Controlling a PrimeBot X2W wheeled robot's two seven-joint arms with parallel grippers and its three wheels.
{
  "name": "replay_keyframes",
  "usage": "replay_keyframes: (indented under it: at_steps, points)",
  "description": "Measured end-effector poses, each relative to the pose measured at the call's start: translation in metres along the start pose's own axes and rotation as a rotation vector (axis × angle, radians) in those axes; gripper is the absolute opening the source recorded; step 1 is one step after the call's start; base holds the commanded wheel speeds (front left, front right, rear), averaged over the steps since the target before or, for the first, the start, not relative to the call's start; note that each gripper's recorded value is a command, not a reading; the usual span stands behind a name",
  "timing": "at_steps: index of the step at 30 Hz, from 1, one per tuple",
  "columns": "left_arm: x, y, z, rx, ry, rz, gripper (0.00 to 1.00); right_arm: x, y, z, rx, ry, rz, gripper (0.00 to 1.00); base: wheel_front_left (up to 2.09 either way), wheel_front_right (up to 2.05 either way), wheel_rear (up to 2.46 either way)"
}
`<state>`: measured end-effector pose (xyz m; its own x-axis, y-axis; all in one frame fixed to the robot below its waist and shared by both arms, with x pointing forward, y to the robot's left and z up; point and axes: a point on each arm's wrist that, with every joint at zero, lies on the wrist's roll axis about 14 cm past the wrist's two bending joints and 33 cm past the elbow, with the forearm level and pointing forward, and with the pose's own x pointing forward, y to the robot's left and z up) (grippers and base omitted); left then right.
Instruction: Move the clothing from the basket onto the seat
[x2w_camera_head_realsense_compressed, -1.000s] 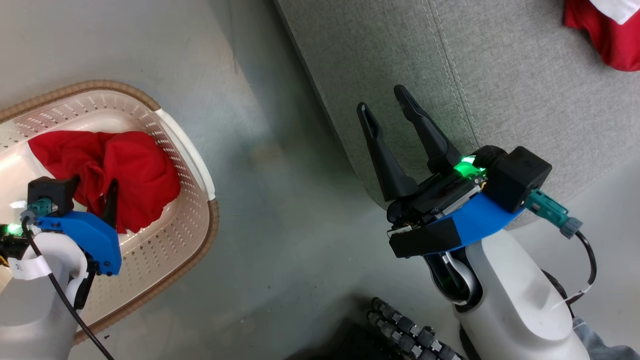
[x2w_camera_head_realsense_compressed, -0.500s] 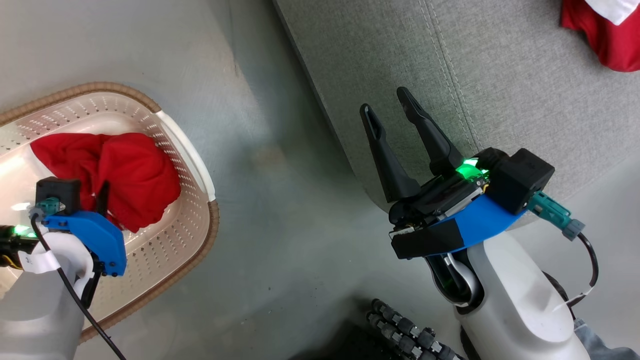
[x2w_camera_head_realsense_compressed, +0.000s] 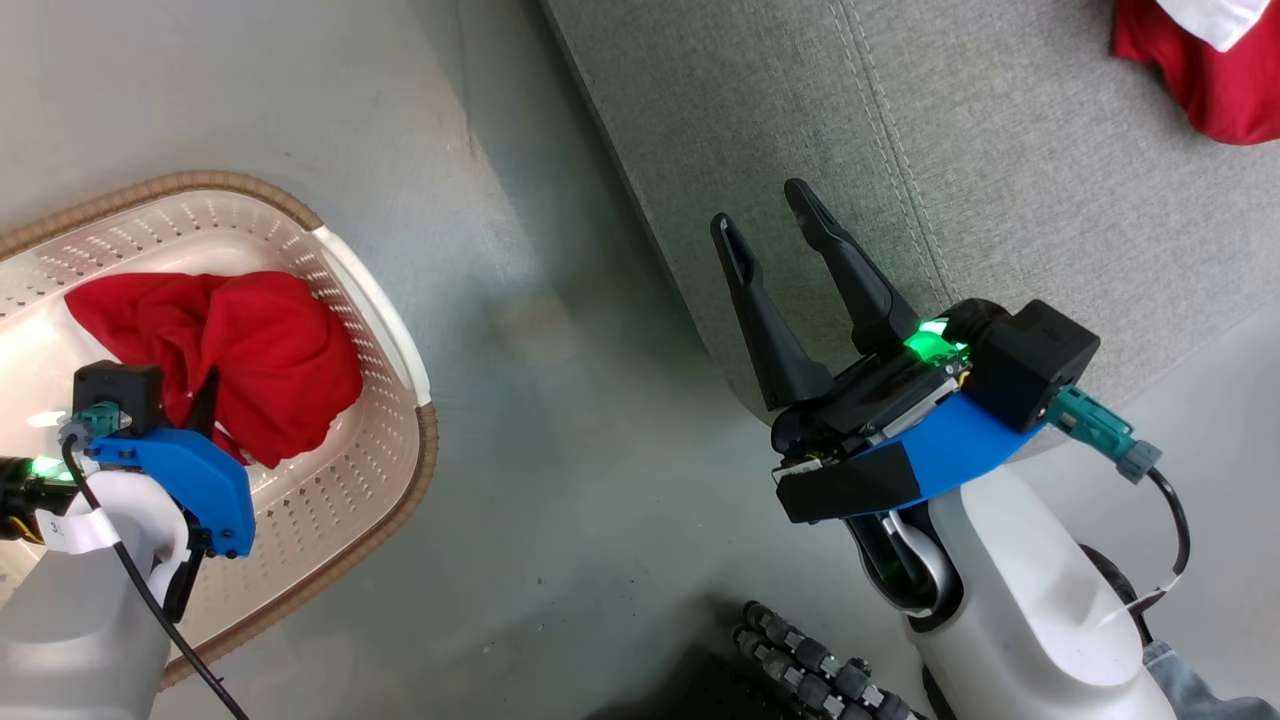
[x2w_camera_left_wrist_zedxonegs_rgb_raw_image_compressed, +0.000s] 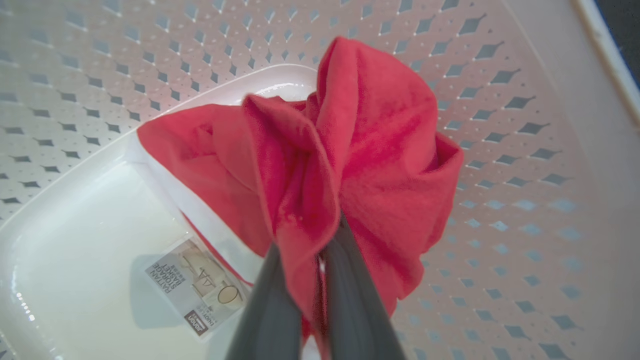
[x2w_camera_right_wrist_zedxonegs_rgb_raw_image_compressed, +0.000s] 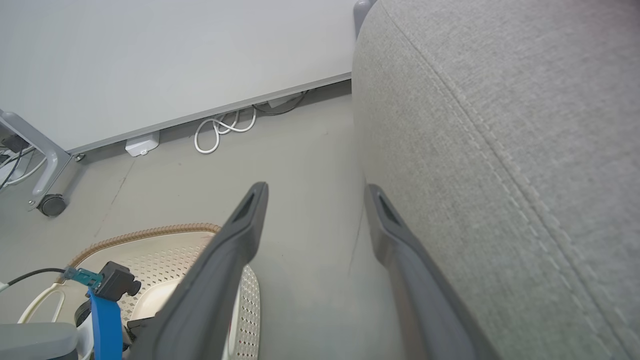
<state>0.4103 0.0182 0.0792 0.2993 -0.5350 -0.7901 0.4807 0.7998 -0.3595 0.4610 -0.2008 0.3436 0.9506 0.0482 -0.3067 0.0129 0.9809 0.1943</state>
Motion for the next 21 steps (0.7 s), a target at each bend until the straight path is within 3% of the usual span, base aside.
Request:
replay_keyframes:
  at_steps: [21]
  points:
    - [-0.027, -0.017, 0.034, -0.013, -0.089, 0.010, 0.00, -0.005, 0.010, 0.035, -0.032, -0.080, 0.030, 1.00, 0.00, 0.00, 0.00]
